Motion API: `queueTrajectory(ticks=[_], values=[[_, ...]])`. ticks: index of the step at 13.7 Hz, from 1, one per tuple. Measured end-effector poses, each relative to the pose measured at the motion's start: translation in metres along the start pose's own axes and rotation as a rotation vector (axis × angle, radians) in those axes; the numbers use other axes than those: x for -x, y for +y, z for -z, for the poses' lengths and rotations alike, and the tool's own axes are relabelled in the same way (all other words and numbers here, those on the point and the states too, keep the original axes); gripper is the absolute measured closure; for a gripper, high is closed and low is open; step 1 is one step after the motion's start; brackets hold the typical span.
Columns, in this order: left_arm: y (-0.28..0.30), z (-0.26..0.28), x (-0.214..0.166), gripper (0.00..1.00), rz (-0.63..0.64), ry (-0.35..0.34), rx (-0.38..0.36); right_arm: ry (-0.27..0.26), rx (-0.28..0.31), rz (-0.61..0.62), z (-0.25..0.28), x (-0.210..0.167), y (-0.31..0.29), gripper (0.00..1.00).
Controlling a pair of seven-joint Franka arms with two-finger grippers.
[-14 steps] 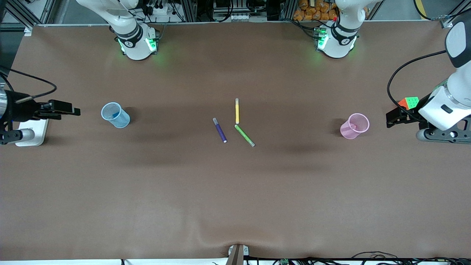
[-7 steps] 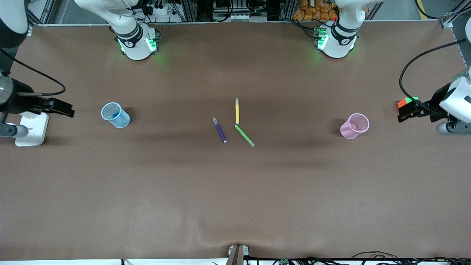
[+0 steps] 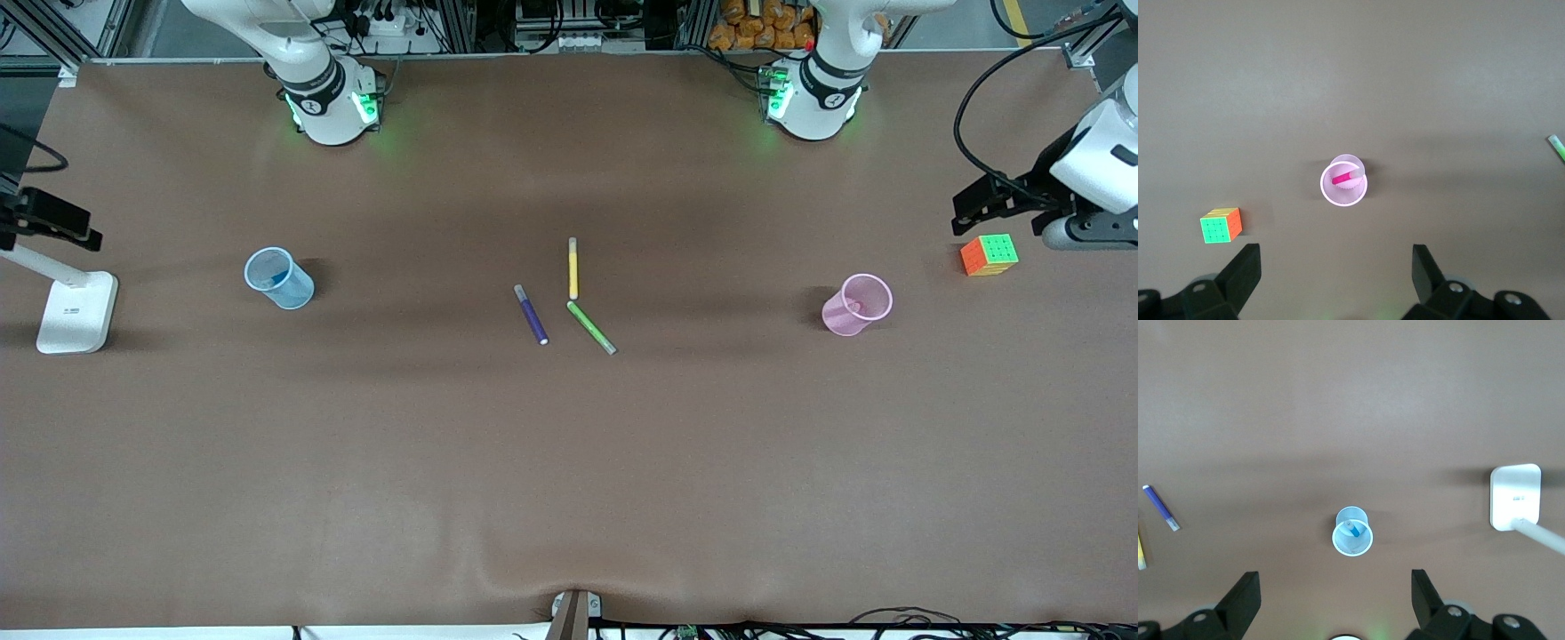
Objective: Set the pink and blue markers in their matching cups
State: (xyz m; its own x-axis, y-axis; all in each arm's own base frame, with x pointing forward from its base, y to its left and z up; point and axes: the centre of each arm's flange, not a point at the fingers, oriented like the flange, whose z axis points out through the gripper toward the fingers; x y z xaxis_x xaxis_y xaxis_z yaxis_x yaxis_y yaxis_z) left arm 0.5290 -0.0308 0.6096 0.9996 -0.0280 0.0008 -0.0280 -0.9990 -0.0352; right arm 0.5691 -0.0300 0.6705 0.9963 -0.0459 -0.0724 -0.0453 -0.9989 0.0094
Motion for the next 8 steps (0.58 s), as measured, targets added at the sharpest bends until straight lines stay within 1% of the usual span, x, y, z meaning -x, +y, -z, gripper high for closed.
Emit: queueTrajectory(ticks=[2, 5, 8], values=[[0.001, -0.001, 0.005, 0.00, -0.002, -0.022, 0.008, 0.017, -0.005, -0.030, -0.003, 0.020, 0.004, 0.00], [0.006, 0.006, 0.018, 0.00, -0.010, -0.045, 0.028, 0.007, -0.009, -0.078, -0.012, 0.046, 0.007, 0.00], [0.021, 0.020, 0.034, 0.00, -0.032, -0.050, 0.025, 0.020, -0.010, -0.095, -0.012, 0.050, 0.009, 0.00]])
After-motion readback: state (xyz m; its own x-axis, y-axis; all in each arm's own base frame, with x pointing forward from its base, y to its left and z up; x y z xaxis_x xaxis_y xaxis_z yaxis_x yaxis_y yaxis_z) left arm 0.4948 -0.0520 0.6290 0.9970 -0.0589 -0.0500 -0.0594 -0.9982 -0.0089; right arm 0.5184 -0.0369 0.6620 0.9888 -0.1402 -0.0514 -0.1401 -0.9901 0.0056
